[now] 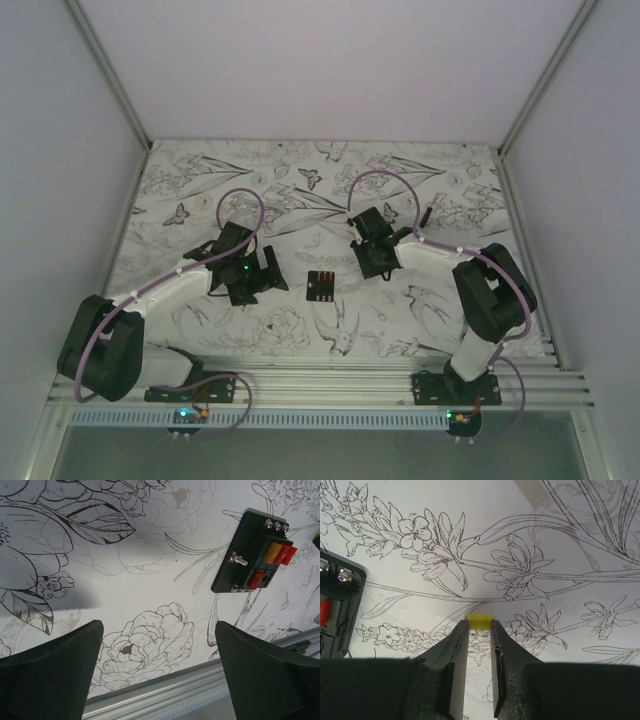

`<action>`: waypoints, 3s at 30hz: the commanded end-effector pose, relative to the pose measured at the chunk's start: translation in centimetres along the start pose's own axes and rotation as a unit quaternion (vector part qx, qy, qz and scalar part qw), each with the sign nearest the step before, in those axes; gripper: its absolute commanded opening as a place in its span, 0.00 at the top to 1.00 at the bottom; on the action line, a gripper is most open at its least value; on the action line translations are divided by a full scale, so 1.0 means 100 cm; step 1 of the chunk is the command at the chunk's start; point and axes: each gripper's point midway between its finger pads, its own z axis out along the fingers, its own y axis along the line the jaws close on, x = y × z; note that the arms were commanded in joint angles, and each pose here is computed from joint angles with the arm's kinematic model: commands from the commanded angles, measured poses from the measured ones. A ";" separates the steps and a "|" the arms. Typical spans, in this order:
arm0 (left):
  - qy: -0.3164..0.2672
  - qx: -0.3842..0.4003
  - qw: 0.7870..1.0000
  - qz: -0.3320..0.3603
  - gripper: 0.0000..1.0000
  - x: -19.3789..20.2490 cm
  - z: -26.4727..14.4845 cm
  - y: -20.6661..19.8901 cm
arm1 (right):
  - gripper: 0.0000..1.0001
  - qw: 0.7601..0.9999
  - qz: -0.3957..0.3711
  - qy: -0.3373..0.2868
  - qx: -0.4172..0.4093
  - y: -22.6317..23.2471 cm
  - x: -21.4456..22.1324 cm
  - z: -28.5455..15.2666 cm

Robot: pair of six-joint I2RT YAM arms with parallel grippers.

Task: Snap on the fuse box
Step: Pick up the fuse from the center of the board.

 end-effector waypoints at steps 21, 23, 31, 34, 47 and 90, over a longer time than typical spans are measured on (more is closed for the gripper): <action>0.002 0.075 0.997 0.004 0.06 -0.016 -0.014 -0.043 | 0.65 0.999 -0.016 -0.038 0.016 0.003 -0.009 -0.019; 0.003 0.072 0.997 0.002 0.05 -0.015 -0.013 -0.041 | 0.61 0.999 -0.010 -0.037 0.015 0.004 -0.011 -0.017; -0.002 0.070 0.998 0.004 0.03 -0.014 -0.014 -0.038 | 0.59 0.999 -0.003 -0.026 0.018 0.007 -0.014 -0.005; -0.002 0.069 0.998 0.004 0.03 -0.013 -0.014 -0.037 | 0.59 1.000 0.000 -0.022 0.016 0.007 -0.012 -0.003; -0.001 0.071 0.997 0.003 0.03 -0.013 -0.014 -0.038 | 0.68 0.999 0.021 0.007 0.026 0.003 0.004 0.006; -0.299 0.199 0.922 0.144 0.68 -0.045 -0.064 -0.155 | 0.75 0.895 0.229 -0.291 -0.250 0.129 -0.128 -0.157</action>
